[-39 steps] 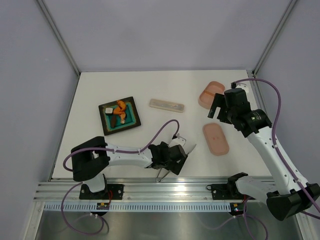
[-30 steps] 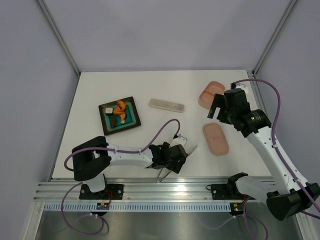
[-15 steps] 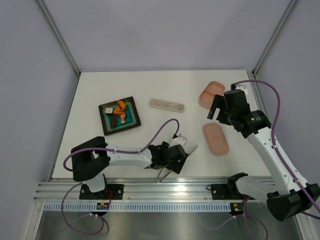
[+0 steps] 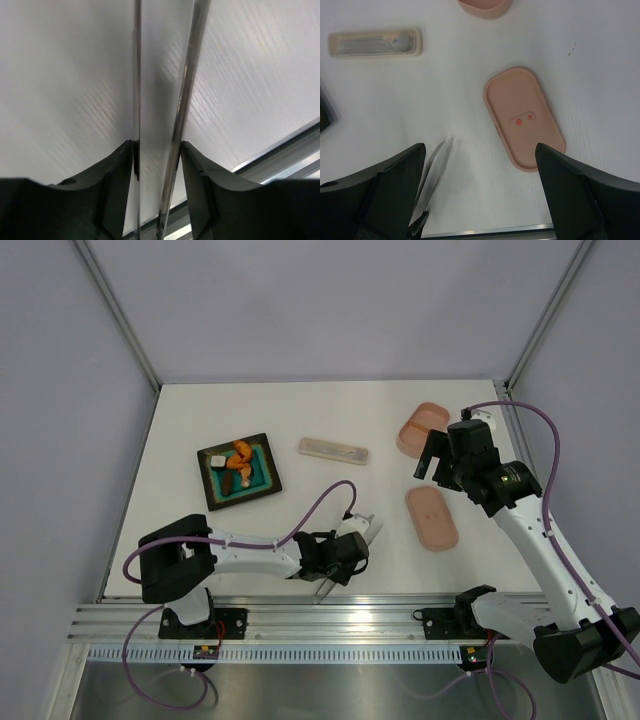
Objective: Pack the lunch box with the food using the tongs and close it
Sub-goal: Pick up the clamp at the center of the board.
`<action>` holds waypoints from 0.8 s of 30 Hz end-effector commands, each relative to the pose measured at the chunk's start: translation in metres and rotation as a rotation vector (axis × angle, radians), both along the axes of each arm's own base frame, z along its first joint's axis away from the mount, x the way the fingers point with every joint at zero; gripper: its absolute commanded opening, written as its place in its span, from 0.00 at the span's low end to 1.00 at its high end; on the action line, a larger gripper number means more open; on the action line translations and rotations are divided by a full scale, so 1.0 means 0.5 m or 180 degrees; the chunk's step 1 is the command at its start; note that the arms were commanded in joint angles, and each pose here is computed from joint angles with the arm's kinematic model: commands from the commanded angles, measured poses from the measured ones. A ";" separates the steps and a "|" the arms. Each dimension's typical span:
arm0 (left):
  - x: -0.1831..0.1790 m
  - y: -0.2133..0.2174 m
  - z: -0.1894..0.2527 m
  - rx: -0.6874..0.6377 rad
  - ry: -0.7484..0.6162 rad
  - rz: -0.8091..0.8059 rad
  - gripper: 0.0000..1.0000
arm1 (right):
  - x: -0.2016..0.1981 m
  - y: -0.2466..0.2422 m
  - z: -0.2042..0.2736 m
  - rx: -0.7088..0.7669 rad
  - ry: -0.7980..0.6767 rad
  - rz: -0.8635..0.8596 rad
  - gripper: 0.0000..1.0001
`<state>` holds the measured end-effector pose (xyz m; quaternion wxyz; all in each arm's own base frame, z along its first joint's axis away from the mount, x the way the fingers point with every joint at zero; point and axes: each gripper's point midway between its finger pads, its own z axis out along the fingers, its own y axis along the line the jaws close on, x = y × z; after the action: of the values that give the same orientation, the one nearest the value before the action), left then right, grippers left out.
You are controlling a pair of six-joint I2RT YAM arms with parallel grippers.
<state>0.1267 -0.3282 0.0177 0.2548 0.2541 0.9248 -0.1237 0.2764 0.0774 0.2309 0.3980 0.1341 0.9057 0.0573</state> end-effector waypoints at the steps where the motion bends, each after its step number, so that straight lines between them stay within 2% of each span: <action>1: 0.007 -0.004 0.016 0.0041 -0.0089 -0.0021 0.38 | 0.009 0.016 0.009 0.0126 -0.0078 0.0038 1.00; 3: 0.020 -0.003 0.045 0.0087 -0.0206 -0.0035 0.28 | 0.007 0.015 0.011 0.0124 -0.0093 0.0037 0.99; 4: 0.025 0.007 0.056 0.0162 -0.0233 -0.0028 0.27 | 0.006 0.014 0.014 0.0125 -0.0104 0.0034 0.99; 10: 0.080 0.023 0.182 -0.0007 -0.0306 0.0012 0.27 | 0.001 0.005 0.024 0.0077 -0.0140 0.0015 0.99; 15: 0.120 0.069 0.273 0.0058 -0.0365 0.0101 0.28 | -0.003 0.001 0.027 0.0064 -0.0153 0.0010 0.99; 24: 0.155 0.125 0.331 -0.0123 -0.0207 0.0312 0.34 | -0.002 0.007 -0.001 0.0015 0.0005 0.0068 0.99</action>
<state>0.2037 -0.2728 0.1674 0.2989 0.2084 0.9255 -0.1030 0.2747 0.0769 0.2336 0.4019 0.1371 0.9033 0.0605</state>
